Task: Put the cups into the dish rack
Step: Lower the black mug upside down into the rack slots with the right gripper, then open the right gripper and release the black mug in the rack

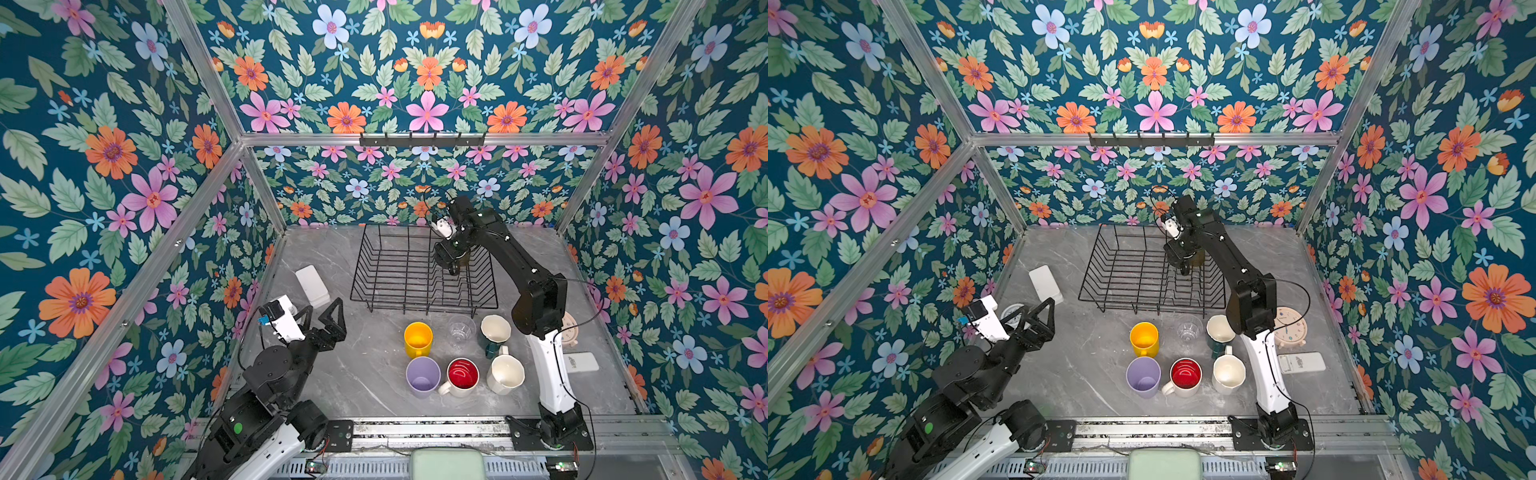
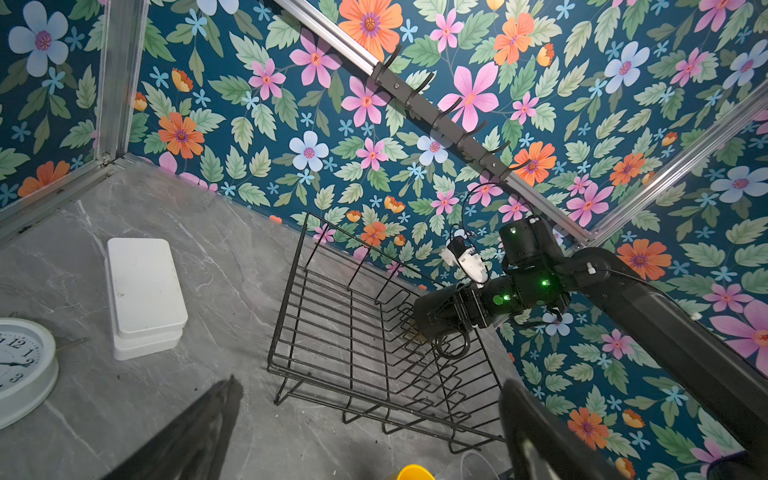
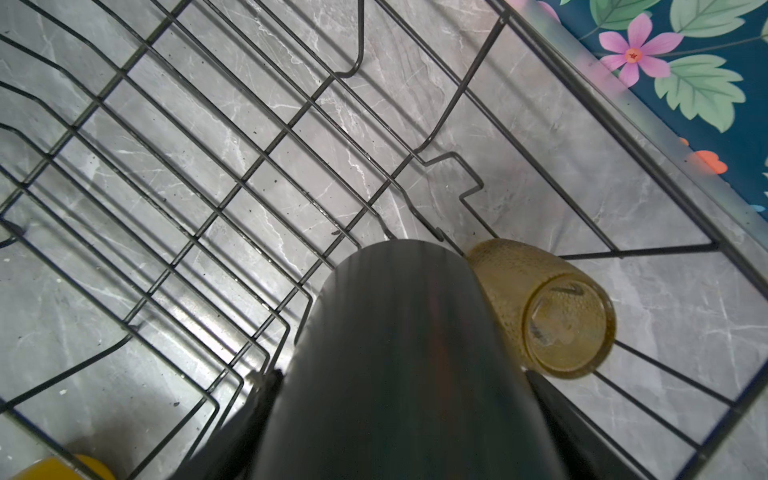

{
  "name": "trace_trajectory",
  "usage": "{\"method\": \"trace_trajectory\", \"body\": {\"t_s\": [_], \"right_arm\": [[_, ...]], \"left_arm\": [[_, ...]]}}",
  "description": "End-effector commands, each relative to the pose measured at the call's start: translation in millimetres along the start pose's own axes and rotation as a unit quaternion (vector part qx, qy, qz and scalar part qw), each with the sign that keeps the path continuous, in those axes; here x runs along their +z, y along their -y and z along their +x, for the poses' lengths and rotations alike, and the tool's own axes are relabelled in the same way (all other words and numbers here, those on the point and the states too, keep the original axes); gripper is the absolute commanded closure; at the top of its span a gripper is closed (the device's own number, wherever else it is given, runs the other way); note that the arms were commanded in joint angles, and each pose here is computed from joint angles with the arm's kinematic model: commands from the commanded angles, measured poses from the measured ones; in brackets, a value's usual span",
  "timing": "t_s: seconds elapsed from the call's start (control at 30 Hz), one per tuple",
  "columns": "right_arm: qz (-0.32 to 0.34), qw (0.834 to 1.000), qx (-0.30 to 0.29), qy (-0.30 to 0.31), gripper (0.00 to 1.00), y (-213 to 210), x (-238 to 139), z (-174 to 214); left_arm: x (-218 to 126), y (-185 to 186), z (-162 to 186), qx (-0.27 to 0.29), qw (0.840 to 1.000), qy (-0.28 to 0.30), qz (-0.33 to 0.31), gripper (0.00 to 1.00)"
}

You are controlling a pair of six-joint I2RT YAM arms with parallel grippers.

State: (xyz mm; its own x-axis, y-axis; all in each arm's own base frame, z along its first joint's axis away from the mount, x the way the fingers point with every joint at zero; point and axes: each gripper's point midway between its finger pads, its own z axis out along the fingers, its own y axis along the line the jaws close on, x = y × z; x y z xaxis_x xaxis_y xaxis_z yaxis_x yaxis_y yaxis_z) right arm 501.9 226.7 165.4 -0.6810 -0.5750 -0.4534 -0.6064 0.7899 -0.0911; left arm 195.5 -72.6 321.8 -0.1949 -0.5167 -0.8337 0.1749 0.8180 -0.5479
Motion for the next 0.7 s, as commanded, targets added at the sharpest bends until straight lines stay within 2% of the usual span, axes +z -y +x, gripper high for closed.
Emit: {"method": "trace_trajectory", "body": {"t_s": [0.0,0.67], "right_arm": [[-0.008,1.0,-0.001,0.016,1.0,-6,-9,-7],[-0.007,1.0,-0.011,-0.019,1.0,-16,27,4]], "left_arm": [[0,4,-3,-0.007,1.0,0.006,0.008,0.0],[-4,1,-5,-0.01,1.0,0.01,0.008,0.0]]}}
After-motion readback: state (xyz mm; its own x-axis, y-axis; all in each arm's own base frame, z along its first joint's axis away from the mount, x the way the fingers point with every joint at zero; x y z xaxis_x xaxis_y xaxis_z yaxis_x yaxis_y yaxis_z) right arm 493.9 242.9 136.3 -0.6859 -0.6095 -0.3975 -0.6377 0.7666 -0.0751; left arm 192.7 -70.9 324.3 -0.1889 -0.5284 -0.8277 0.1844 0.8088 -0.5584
